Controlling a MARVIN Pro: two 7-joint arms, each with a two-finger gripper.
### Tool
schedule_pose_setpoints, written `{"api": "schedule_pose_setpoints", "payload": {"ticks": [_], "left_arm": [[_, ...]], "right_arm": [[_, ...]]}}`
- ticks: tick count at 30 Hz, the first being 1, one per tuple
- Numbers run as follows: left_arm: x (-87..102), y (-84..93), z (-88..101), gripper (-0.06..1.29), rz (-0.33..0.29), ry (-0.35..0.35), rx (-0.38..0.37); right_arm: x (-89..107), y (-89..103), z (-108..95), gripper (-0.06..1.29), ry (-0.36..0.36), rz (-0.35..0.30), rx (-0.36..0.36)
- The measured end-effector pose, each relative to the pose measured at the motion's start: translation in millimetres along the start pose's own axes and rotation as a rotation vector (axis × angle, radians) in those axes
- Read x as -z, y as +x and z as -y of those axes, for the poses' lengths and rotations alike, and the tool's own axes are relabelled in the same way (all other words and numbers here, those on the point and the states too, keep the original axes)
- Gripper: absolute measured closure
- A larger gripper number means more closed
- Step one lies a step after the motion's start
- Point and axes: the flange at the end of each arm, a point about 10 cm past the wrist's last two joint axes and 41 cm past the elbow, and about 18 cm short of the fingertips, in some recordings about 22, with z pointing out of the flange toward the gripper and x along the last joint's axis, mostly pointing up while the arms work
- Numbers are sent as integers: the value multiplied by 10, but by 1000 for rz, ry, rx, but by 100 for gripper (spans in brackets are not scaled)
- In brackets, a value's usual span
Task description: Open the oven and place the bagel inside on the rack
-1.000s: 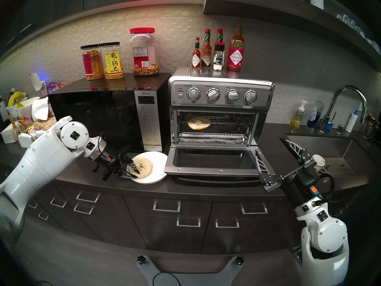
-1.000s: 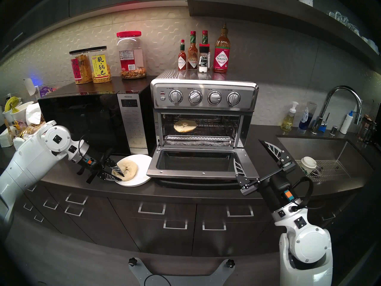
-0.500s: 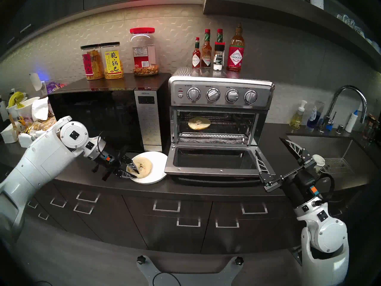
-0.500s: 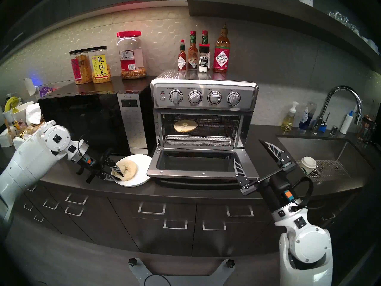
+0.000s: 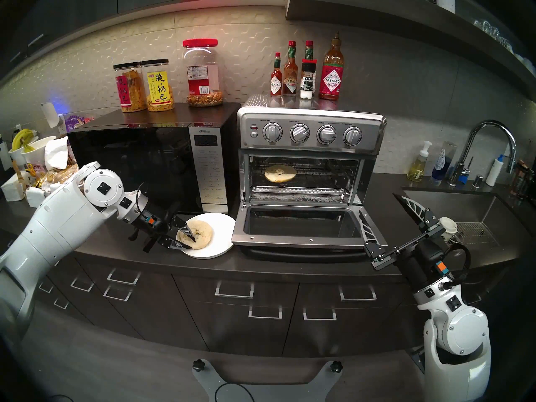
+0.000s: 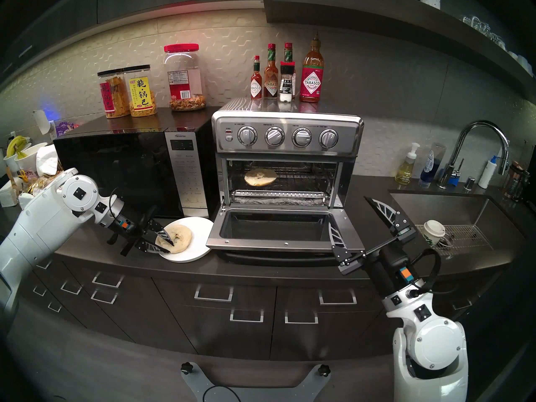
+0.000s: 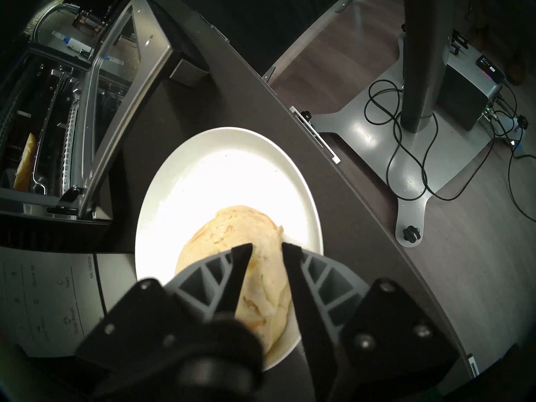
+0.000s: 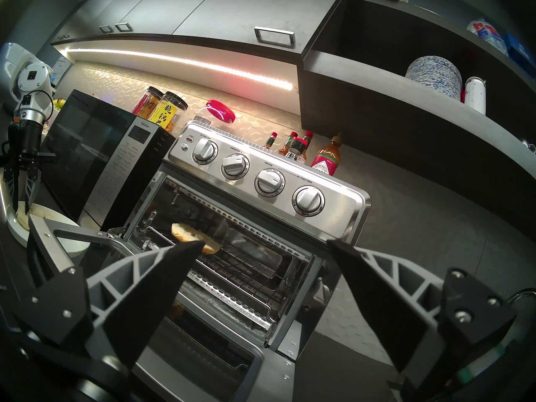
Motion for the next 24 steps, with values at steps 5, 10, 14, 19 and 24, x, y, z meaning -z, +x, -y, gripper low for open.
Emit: {"api": "schedule_pose_setpoints", "payload": {"ticks": [5,10,14,19,24], "left_arm": [[-6,-13,-1,78,-2,3,0],[15,-17,27,78,-2,13,-4],[24,-32,34,51,-2,16,-1],[17,-59,29,45,-2,11,6],[-30,-84,6,49,-6,0,14]], "right_arm": [[0,0,0,-1,0,0,0],[0,0,0,-1,0,0,0],[0,0,0,-1,0,0,0],[0,0,0,-1,0,0,0],[0,0,0,-1,0,0,0]]}}
